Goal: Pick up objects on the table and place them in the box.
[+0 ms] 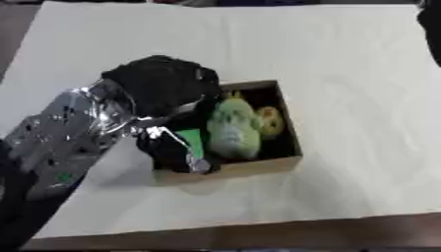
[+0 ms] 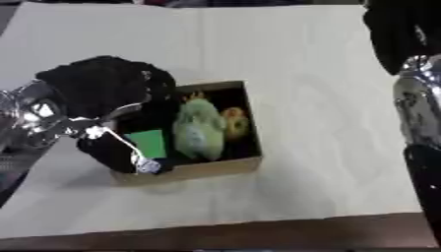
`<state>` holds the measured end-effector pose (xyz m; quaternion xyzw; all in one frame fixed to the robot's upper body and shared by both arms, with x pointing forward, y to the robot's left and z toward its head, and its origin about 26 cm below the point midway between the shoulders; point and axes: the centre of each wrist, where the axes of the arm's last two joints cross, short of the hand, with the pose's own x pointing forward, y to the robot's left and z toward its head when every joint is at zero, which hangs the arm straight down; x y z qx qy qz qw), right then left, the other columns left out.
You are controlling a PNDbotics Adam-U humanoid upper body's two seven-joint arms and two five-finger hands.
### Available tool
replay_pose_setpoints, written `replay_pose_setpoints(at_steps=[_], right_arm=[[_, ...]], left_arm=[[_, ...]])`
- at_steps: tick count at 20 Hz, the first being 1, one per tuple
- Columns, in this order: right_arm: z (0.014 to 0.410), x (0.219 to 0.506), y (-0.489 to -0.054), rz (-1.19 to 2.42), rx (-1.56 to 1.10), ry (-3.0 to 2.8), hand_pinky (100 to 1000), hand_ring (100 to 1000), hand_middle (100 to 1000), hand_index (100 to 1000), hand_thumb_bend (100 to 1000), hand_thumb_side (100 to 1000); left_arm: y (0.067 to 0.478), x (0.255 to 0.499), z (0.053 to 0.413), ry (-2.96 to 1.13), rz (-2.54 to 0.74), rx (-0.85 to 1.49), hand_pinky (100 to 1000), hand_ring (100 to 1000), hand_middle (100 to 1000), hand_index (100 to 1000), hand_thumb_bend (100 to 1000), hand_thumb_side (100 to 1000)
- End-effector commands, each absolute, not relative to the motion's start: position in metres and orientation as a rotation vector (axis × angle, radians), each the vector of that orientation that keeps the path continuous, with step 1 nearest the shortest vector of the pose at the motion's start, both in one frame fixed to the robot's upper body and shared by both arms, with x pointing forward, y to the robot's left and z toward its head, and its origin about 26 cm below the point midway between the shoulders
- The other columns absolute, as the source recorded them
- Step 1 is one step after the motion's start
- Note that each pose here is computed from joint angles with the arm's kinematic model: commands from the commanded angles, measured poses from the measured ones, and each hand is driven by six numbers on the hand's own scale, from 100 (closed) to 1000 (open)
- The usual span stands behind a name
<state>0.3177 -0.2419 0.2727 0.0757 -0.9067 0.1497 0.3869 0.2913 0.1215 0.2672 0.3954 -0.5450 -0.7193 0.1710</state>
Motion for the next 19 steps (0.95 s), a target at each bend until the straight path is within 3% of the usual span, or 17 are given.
replay_pose_setpoints(at_steps=[1,7,12,17,19], right_arm=[[0.279,0.315,-0.244,0.386,0.178,-2.330,987,877,756,1000,143,1000],[0.279,0.315,-0.244,0.381,0.181,-2.331,987,878,757,1000,146,1000],[0.279,0.315,-0.244,0.370,0.184,-2.338,986,878,757,1000,146,1000],[0.279,0.314,-0.247,0.353,0.166,-2.349,984,878,758,1000,140,1000],[0.279,0.314,-0.247,0.348,0.164,-2.354,983,878,758,1000,135,1000]], left_arm=[[0.123,0.289,0.278,-1.613,-1.988,1.182,573,874,824,890,410,753],[0.126,0.290,0.289,-1.739,-1.897,1.194,520,860,812,882,409,778],[0.147,0.297,0.302,-1.948,-1.580,1.240,425,824,783,876,362,939],[0.194,0.306,0.289,-2.108,-0.975,1.210,339,782,777,876,224,1000],[0.210,0.308,0.284,-2.162,-0.761,1.184,330,770,773,883,118,1000]])
